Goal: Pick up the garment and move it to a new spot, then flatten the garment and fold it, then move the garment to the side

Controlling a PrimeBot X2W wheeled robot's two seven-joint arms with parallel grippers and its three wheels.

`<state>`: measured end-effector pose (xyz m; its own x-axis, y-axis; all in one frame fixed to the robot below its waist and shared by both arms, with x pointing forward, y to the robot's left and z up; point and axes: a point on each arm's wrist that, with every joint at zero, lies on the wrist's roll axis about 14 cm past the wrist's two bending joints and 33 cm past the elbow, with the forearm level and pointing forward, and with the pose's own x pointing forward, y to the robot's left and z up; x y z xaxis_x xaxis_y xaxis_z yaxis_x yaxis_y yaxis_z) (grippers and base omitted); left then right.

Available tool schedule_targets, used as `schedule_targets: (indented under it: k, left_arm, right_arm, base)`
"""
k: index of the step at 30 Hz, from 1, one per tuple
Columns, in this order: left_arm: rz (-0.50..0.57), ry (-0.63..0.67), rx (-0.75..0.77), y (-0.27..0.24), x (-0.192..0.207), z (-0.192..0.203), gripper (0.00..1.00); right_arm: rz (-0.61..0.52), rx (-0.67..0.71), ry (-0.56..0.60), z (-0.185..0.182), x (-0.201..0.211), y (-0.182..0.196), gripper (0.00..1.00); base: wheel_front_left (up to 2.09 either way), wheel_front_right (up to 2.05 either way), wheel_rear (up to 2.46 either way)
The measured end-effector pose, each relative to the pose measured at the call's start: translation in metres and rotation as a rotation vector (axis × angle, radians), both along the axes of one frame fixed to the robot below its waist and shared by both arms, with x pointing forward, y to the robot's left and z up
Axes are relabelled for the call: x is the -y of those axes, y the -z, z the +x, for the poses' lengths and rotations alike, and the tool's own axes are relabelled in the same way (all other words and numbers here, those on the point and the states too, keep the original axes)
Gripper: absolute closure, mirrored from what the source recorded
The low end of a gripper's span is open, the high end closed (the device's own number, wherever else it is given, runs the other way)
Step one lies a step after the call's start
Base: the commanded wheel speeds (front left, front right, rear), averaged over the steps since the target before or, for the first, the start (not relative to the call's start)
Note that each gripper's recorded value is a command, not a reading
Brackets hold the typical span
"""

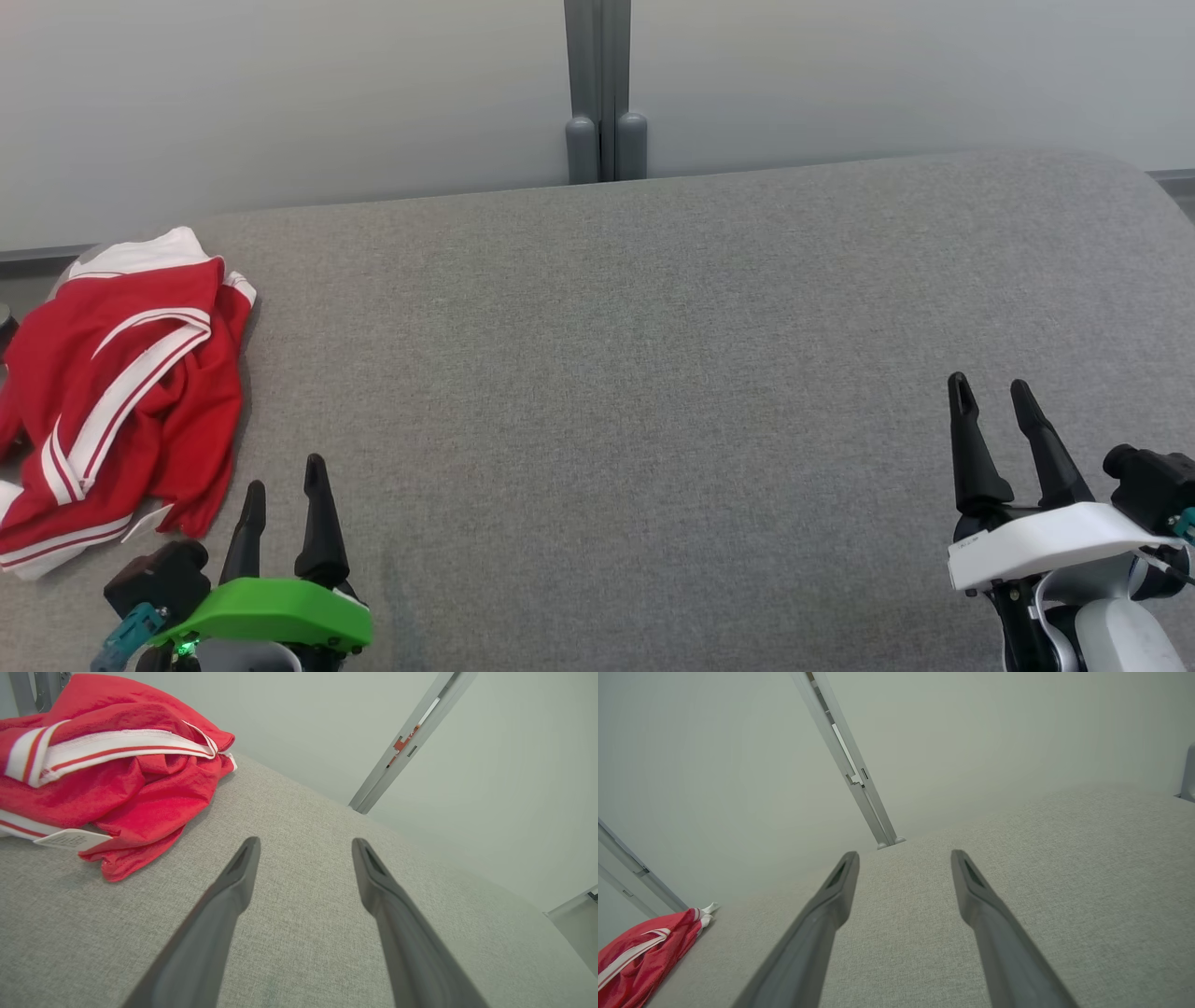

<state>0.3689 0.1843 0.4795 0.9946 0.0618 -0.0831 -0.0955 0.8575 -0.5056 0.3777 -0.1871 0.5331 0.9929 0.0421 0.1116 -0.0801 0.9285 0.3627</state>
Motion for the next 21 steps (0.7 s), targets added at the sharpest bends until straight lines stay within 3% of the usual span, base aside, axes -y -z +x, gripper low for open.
schedule_targets:
  k: [21]
  left_arm:
    - [0.227,0.043,0.034,-0.0034,0.0053,-0.0034,0.0]
  right_arm:
    - [-0.202,0.037,0.017,0.0,0.0048,-0.0035,0.0]
  base:
    - [0.0,0.0,0.0]
